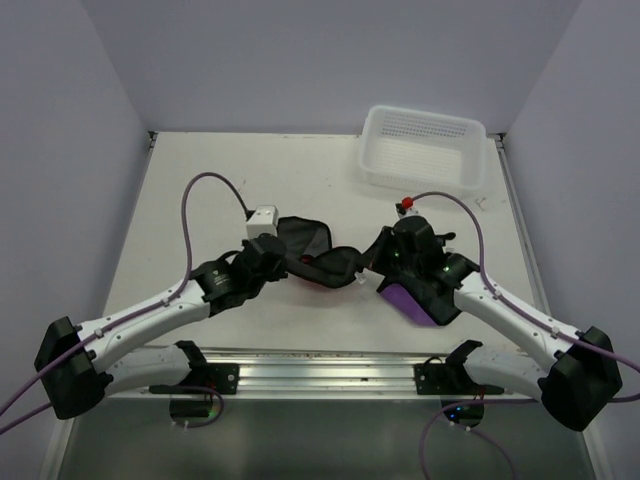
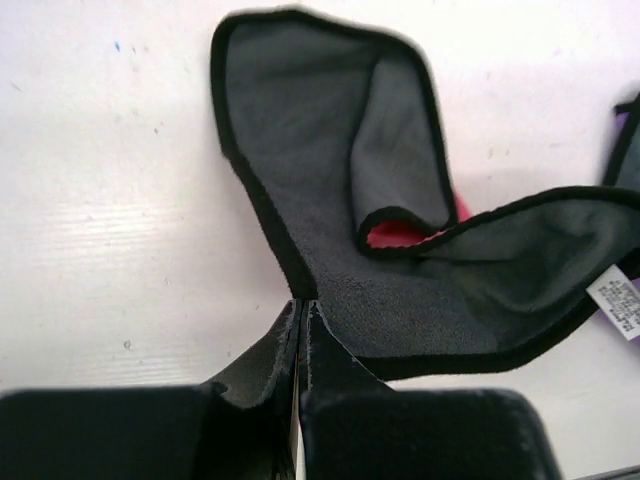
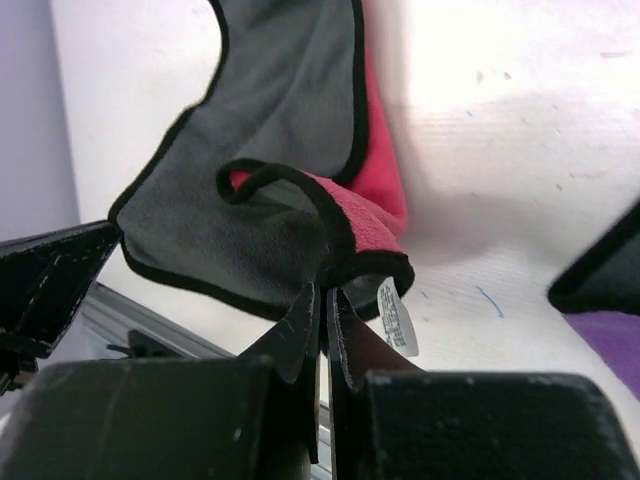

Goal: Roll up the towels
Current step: Flatten the towel

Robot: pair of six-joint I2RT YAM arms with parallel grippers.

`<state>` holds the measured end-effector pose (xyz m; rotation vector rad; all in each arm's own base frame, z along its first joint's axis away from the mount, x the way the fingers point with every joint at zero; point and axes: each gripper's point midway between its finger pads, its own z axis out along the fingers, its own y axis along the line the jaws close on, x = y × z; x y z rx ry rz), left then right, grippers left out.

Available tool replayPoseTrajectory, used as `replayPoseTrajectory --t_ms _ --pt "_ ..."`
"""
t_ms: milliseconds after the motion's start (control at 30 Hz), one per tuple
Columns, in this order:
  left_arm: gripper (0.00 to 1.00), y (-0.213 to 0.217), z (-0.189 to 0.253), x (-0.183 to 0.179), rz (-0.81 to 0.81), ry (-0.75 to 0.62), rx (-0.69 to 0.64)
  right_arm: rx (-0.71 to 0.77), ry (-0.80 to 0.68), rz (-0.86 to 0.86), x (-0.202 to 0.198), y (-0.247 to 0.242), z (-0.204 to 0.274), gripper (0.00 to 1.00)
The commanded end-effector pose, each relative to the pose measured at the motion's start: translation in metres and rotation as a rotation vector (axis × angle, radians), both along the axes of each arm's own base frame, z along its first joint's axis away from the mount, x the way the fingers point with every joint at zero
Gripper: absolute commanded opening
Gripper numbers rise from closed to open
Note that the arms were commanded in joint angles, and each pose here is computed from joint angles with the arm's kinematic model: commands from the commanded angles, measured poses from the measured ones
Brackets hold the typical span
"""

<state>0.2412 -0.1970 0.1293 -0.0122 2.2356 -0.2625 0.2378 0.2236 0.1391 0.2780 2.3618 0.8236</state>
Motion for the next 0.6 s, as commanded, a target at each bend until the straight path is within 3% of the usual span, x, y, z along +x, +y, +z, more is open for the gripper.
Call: replayPoseTrajectory --t_ms 0,133,267,567 --pt "0.00 0.016 0.056 0.017 0.094 -0.124 -0.029 0.102 -0.045 -0.028 0.018 0.017 0.043 0.00" --pt "0.00 0.038 0.087 0.030 0.170 -0.175 0.001 0.116 -0.064 -0.068 0.031 0.020 0.065 0.00" --pt "0.00 0.078 0.089 0.056 0.272 -0.125 0.081 0.106 -0.093 -0.093 0.046 0.023 0.087 0.00" --pt "0.00 0.094 0.121 0.112 0.272 -0.141 0.008 0.105 -0.157 -0.131 0.099 0.050 0.142 0.00"
